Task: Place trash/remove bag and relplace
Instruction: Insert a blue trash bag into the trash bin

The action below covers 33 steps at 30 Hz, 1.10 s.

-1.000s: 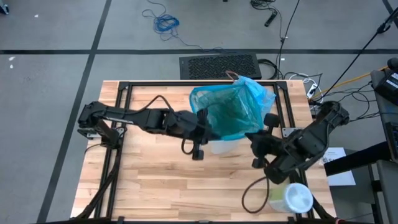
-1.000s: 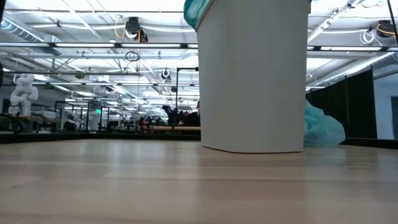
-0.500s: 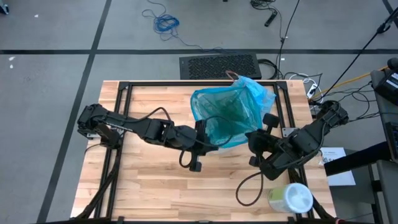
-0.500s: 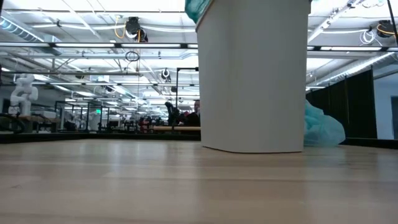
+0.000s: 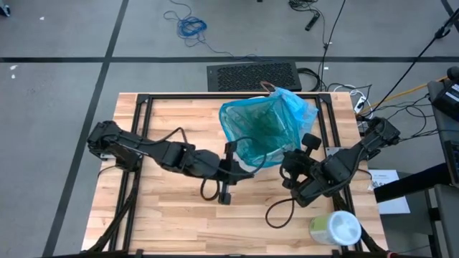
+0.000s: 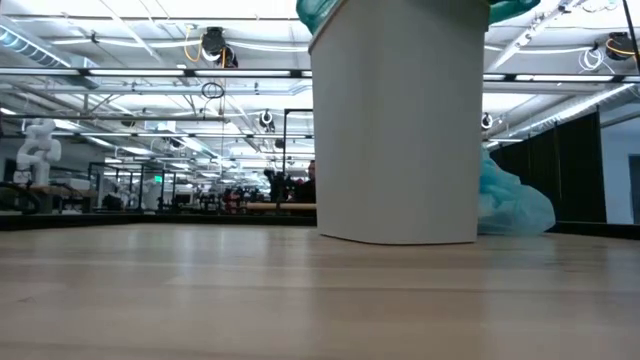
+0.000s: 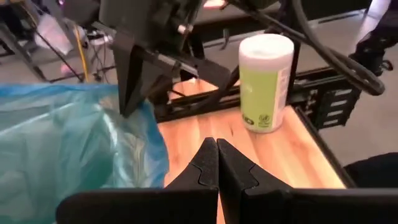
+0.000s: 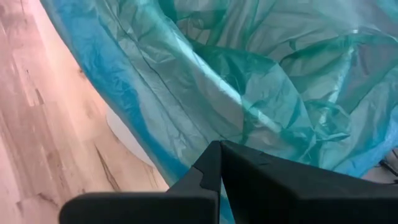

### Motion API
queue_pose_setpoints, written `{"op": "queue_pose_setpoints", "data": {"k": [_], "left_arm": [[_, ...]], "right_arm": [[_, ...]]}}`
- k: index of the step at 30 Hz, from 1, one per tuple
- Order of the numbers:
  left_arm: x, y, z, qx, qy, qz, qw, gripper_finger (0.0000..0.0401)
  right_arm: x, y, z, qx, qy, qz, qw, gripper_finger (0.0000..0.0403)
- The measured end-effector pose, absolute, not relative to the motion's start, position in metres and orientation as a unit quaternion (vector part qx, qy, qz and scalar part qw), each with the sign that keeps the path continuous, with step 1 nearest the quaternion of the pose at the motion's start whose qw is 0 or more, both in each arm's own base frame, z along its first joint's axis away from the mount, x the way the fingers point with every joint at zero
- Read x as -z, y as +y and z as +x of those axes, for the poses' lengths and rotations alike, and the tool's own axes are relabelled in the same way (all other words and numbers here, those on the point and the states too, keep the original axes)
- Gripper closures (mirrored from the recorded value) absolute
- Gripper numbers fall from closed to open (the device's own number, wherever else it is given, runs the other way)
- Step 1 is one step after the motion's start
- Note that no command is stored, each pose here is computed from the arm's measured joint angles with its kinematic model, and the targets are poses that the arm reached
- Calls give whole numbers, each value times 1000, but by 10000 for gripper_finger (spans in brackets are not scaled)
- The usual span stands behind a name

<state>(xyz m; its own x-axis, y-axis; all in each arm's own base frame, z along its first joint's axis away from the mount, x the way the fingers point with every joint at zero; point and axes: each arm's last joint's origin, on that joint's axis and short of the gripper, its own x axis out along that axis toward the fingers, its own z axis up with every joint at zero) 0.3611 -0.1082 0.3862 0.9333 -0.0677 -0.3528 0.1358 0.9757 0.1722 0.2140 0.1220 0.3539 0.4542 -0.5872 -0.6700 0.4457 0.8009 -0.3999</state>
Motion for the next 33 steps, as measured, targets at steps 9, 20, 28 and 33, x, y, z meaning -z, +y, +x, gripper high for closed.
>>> {"op": "queue_pose_setpoints", "data": {"k": [9,20,28,33], "left_arm": [[-359,-85,374,-38,258,93,961,401],[-339,-79,374,-72,293,88,949,401],[-330,-79,373,-83,303,91,945,401],[-330,-80,374,-81,299,91,946,401]], "right_arm": [[-354,122,214,310,419,-80,850,403],[-374,137,205,291,369,-64,881,403],[-400,127,209,335,285,-41,897,403],[-399,85,229,411,300,-34,860,403]]}}
